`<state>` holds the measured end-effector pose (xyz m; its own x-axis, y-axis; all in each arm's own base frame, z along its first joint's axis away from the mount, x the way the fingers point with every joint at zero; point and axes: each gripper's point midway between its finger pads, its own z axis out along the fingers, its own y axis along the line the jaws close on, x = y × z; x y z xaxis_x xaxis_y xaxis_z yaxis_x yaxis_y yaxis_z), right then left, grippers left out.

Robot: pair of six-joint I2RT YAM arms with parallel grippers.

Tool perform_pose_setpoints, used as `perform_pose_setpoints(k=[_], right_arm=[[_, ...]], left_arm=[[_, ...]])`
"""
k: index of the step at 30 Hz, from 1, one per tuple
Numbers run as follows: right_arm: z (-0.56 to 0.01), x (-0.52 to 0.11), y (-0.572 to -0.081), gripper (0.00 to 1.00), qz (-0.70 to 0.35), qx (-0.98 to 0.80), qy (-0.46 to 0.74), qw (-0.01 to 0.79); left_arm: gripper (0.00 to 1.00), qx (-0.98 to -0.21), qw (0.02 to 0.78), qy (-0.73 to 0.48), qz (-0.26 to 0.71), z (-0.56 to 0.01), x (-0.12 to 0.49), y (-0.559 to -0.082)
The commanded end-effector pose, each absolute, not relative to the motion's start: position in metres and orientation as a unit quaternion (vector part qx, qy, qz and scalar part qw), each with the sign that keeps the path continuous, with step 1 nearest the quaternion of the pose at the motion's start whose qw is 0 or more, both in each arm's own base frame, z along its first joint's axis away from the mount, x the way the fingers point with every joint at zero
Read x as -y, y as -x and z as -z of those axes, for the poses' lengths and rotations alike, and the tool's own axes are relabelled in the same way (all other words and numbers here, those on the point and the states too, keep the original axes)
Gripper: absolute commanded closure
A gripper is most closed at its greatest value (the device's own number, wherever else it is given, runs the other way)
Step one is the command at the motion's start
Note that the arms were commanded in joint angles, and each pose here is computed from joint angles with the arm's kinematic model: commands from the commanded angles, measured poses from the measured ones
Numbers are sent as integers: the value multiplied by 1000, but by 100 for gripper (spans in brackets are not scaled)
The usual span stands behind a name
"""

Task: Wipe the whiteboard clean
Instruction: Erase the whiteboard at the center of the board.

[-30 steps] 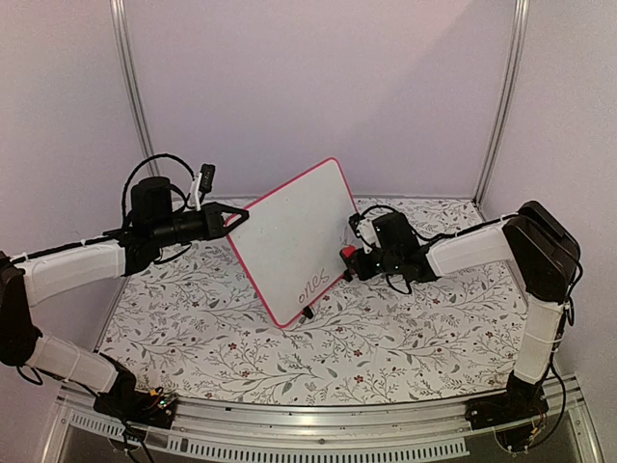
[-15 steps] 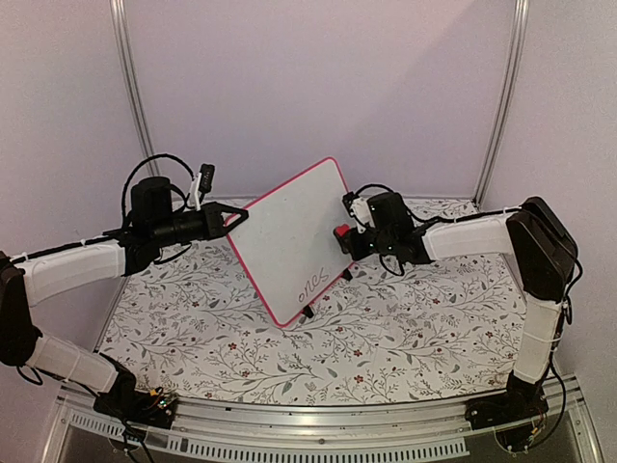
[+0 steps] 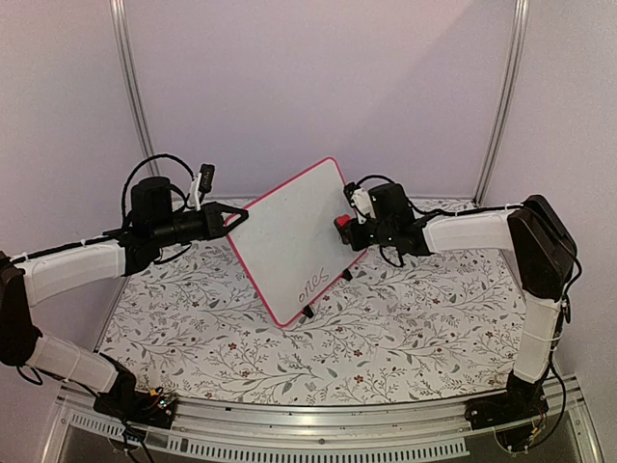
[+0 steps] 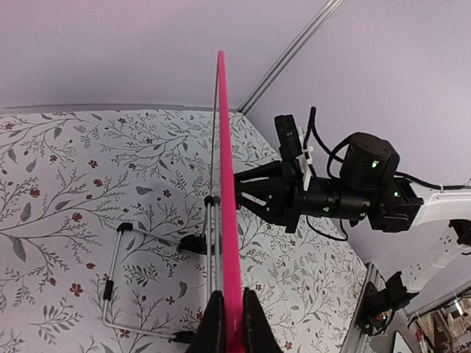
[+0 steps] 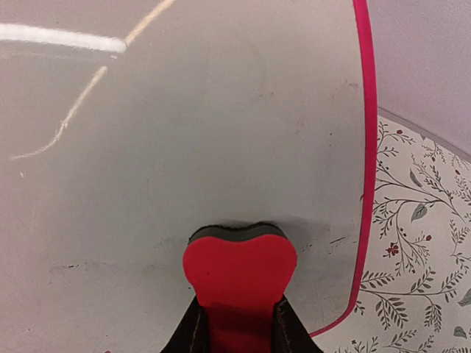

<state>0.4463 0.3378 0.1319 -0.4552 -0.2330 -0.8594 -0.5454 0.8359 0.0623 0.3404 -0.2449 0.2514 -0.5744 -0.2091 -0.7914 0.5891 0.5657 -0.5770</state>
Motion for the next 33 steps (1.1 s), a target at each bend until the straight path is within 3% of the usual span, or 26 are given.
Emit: perform_pose_setpoints(k=[1, 33], right_arm=[[-119, -339, -451, 77, -167, -841, 231, 459], [-81, -313, -410, 77, -180, -864, 210, 420]], left_arm=[[100, -723, 421, -184, 515, -278, 267, -306], [100, -719, 424, -185, 519, -283, 267, -304]])
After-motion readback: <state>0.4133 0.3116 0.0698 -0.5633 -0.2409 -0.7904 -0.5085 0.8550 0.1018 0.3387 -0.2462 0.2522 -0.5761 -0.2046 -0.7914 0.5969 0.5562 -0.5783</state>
